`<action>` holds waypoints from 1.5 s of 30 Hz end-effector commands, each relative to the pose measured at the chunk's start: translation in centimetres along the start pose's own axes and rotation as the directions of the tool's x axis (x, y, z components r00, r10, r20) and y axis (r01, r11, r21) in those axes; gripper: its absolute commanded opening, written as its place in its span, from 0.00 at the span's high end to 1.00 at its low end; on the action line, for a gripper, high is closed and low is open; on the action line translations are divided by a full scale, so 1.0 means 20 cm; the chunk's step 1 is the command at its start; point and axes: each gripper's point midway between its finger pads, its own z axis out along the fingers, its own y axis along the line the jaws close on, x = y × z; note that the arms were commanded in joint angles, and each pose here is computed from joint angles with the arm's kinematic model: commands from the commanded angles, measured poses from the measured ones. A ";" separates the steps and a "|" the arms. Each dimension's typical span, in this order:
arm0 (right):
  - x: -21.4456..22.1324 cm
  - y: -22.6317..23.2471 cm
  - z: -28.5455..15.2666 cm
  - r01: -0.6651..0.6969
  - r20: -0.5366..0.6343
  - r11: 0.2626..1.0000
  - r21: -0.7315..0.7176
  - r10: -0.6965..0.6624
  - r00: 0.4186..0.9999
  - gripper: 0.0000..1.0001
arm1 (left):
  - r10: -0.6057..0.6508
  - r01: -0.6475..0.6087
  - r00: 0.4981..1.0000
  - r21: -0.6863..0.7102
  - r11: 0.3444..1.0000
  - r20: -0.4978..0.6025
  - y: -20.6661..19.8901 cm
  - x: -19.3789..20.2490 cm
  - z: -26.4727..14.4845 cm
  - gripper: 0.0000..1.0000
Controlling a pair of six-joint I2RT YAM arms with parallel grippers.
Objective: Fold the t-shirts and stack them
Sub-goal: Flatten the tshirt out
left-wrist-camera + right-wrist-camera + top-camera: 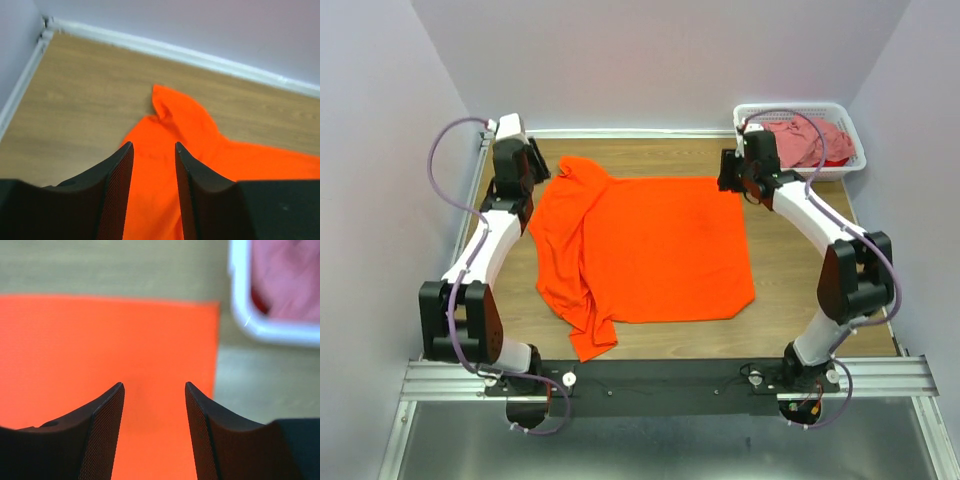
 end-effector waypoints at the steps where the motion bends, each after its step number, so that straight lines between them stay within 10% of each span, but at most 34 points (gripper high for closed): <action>1: 0.46 0.16 -0.15 -0.201 -0.300 0.971 -0.131 0.154 0.942 0.43 | -0.060 0.049 0.964 -0.049 0.998 -0.260 0.08 0.52 -0.09 0.57; 13: 1.09 0.06 -0.31 -0.250 -0.527 0.968 -0.013 0.206 0.825 0.61 | -0.014 -0.070 0.881 -0.161 0.985 -0.473 0.28 1.01 -0.10 0.72; 25: 1.23 -0.15 -0.34 -0.199 -0.530 0.958 0.206 0.280 0.800 0.63 | 0.008 -0.245 0.763 -0.278 0.929 -0.647 0.50 1.22 -0.13 0.92; 38: 1.24 -0.18 -0.51 -0.184 -0.571 0.954 0.237 0.290 0.768 0.52 | -0.120 -0.131 0.777 -0.345 0.929 -0.618 0.56 1.13 -0.43 0.91; 45: 1.01 -0.04 -0.51 -0.220 -0.530 0.974 0.047 0.211 0.821 0.48 | -0.134 0.032 0.882 -0.226 0.974 -0.451 0.33 0.75 -0.26 0.61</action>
